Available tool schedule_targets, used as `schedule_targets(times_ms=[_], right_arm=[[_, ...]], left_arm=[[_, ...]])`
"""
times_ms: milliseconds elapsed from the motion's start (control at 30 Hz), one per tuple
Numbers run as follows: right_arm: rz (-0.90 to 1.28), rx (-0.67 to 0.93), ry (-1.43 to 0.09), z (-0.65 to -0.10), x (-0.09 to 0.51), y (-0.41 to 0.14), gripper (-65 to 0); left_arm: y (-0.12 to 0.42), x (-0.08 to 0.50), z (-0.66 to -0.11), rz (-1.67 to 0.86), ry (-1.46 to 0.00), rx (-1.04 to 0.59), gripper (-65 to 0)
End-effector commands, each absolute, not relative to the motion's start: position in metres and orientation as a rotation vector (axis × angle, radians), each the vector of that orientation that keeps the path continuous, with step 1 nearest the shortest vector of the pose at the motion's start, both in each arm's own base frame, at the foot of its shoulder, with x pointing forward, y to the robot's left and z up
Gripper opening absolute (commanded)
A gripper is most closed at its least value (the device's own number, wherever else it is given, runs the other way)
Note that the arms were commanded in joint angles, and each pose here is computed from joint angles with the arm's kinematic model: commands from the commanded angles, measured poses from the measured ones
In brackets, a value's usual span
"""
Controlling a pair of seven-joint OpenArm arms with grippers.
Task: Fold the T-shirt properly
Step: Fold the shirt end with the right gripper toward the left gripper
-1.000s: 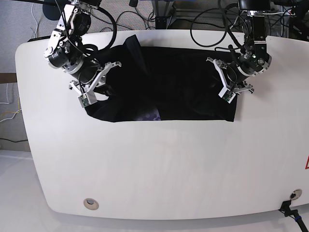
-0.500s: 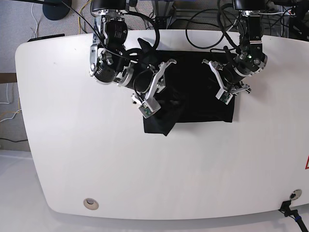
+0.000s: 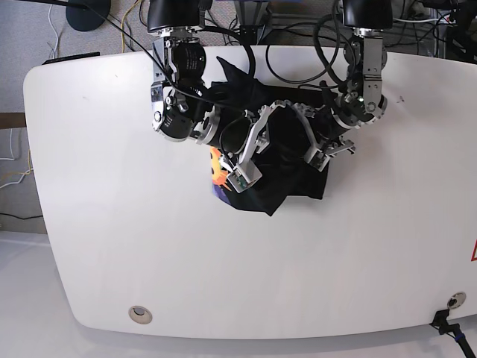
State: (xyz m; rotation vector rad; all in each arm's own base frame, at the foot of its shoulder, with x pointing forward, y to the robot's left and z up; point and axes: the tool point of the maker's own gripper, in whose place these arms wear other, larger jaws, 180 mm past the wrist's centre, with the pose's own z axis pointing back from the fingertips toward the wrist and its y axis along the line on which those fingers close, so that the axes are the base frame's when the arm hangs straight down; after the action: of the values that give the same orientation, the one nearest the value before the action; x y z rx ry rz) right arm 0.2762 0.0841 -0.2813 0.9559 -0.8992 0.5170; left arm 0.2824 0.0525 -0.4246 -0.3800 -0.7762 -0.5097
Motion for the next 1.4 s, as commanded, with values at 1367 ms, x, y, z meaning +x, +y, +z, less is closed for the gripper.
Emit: schedule_targets(times_ms=[1367], right_arm=[[0.488, 1.008, -0.926, -0.275, 0.299, 0.089, -65.0]], left_arm=[[0.116, 0.263, -0.424, -0.538, -0.707, -0.234, -43.2]])
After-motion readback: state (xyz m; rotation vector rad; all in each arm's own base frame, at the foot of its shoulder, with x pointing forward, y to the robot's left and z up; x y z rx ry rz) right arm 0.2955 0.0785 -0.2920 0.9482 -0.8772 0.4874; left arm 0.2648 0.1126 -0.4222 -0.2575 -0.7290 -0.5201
